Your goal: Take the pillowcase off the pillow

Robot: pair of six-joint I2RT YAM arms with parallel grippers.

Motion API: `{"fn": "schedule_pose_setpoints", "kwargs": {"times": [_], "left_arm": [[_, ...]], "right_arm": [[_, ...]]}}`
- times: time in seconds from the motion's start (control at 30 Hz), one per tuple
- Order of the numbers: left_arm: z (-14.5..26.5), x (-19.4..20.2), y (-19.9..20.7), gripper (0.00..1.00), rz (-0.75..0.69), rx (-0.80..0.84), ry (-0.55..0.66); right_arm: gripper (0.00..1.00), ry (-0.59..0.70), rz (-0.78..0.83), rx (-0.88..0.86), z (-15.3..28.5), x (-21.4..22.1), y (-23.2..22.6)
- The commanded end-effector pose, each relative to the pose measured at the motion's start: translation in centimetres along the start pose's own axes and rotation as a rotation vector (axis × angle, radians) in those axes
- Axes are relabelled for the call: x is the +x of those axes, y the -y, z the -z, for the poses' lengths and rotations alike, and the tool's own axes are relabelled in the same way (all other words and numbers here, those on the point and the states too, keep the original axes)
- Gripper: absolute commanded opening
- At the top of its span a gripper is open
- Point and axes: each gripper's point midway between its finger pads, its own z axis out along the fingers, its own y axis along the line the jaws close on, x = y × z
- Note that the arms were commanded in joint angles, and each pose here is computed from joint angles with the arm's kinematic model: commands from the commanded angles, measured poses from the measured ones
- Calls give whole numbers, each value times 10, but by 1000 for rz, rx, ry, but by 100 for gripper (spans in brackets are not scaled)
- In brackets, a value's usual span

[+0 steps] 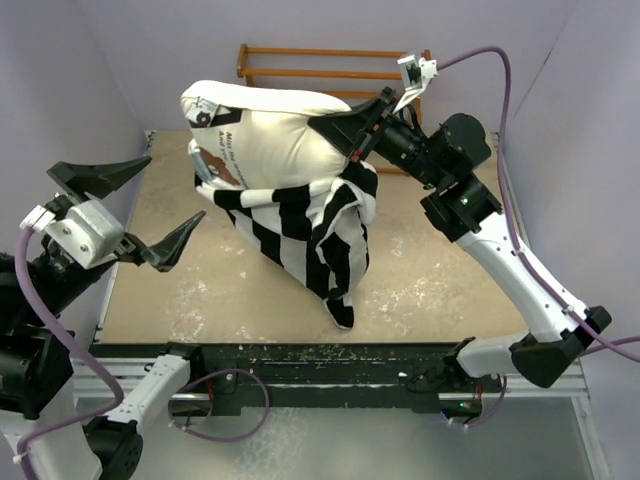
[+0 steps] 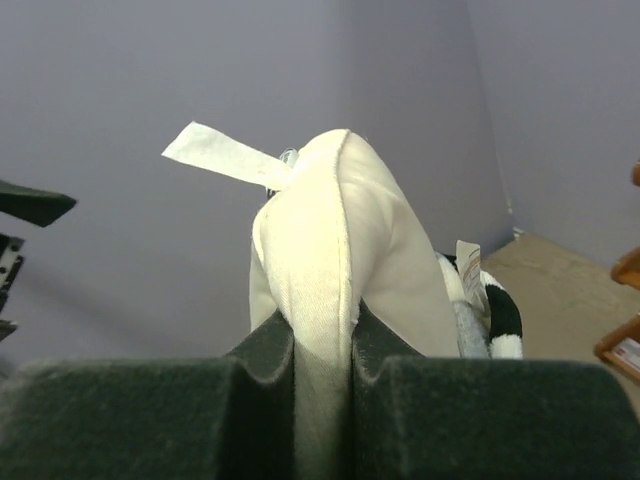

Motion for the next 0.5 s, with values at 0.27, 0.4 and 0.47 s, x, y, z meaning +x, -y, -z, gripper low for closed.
{"fn": "schedule_pose_setpoints", "kwargs": {"times": [0.27,0.4,0.47], "left_arm": [[-49,74,9,100,-117,417,-276],[-54,78,3,99,-178,407,-266],[-49,102,12,99,-142,467,-334]], "right_arm": [[0,16,103,-454,3,-20,-73],[0,-19,111,-432,-7,-8,-60],[0,-30,105,-439,-9,-3,-58]]}}
